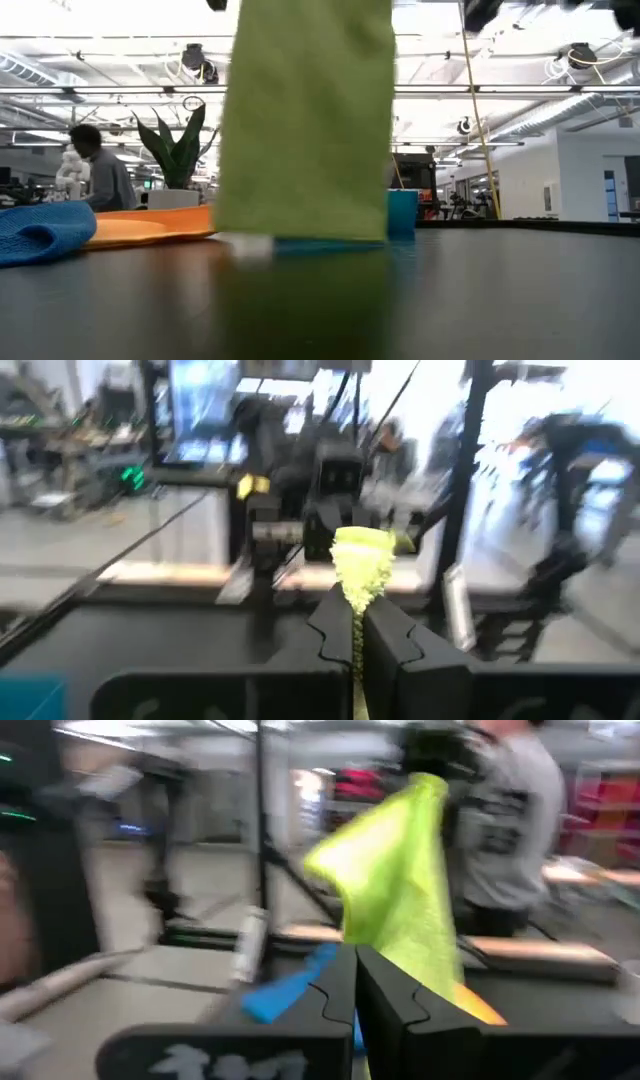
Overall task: Fold microfiber towels
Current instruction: Fold the green microfiber cloth
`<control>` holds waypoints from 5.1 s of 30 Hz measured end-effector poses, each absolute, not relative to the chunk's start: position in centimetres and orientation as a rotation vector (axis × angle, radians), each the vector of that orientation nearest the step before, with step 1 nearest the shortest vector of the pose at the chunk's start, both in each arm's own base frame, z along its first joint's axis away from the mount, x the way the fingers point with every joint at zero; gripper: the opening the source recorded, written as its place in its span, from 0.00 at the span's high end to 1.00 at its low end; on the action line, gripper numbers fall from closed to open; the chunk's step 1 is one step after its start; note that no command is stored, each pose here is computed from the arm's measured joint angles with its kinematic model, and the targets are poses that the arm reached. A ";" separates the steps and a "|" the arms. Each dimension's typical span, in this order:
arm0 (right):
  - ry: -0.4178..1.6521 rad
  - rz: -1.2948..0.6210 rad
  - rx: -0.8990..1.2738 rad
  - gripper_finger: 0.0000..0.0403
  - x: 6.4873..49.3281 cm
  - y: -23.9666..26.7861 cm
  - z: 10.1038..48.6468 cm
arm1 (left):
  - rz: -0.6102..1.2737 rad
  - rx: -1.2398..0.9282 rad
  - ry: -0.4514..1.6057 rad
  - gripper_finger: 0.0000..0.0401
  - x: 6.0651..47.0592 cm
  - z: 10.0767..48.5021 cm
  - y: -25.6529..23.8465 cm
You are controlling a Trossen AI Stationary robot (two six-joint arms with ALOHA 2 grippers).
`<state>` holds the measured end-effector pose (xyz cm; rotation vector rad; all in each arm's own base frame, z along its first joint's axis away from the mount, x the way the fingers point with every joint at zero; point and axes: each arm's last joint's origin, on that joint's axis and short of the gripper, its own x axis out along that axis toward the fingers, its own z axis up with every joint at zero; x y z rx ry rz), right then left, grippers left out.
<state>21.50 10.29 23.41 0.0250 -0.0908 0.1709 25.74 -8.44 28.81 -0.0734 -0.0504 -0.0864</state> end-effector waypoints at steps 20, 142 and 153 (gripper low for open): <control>0.077 0.090 -0.014 0.77 25.4 13.1 19.6 | 0.111 0.046 0.038 0.99 25.4 31.8 -11.1; 0.375 -0.474 0.187 1.00 26.9 9.3 20.5 | 0.185 -0.107 0.420 0.99 28.8 21.3 0.1; 0.332 -0.306 0.304 1.00 26.4 5.0 16.4 | 0.116 -0.012 0.504 0.99 29.7 17.8 2.2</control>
